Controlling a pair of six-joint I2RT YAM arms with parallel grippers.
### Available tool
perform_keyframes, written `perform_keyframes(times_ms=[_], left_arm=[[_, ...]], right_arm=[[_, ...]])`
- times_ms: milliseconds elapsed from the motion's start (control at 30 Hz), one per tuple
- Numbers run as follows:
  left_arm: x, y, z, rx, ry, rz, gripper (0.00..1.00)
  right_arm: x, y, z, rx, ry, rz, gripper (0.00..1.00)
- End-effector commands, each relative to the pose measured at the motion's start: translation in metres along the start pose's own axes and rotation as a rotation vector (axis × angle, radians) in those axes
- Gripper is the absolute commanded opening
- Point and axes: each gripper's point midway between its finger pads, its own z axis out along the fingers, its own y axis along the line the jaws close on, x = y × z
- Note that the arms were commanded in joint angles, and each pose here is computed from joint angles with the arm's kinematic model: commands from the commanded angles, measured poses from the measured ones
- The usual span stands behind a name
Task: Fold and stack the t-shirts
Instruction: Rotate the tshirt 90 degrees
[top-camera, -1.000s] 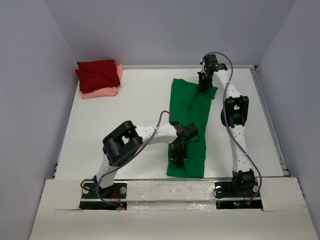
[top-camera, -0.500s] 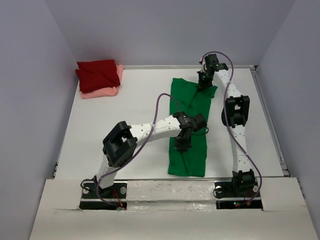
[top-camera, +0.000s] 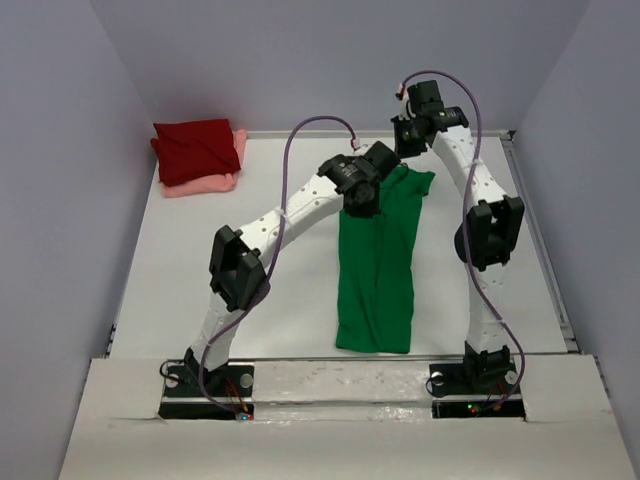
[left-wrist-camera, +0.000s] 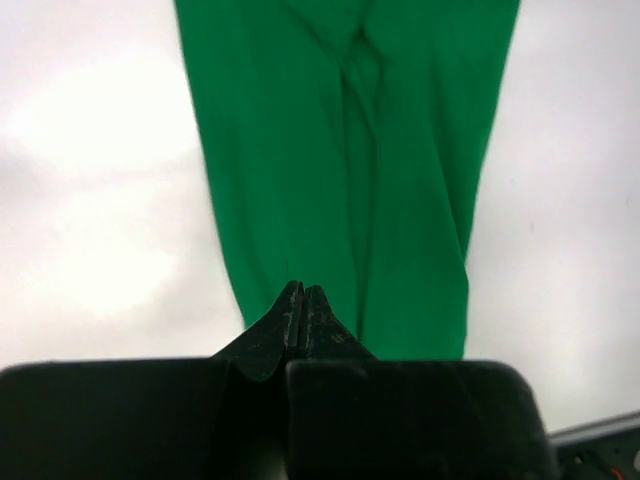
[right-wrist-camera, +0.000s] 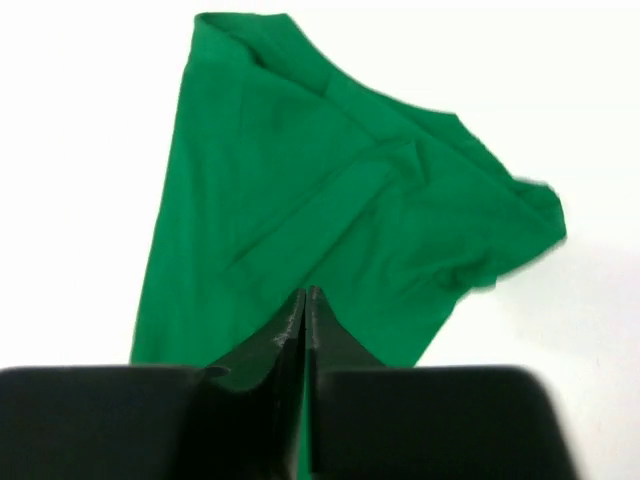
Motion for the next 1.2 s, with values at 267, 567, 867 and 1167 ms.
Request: perform_keyframes(times_ms=[267,567,867,1167], left_arm=[[-0.091,0.025,0.099,0.277,-0.073,0.236,0.00],[-0.092,0.008,0.149,0.456,-0.071,0.240,0.00],[-0.119,0.019,0.140,0.514,-0.127,0.219,0.00],[-0.124,0.003,0.136,0.665,-0.139,0.223,0.00]], right_arm=[[0.044,-0.028,-0.128,0.225,-0.153,0.170,0.00],[0.107,-0.043,-0.094,0.298,-0.014,0.176,0.00],[0.129,-0.040,-0.068,0.276,0.059,0.188,0.00],[0.136,-0.042,-0.063,0.280,0.076,0.178,0.00]])
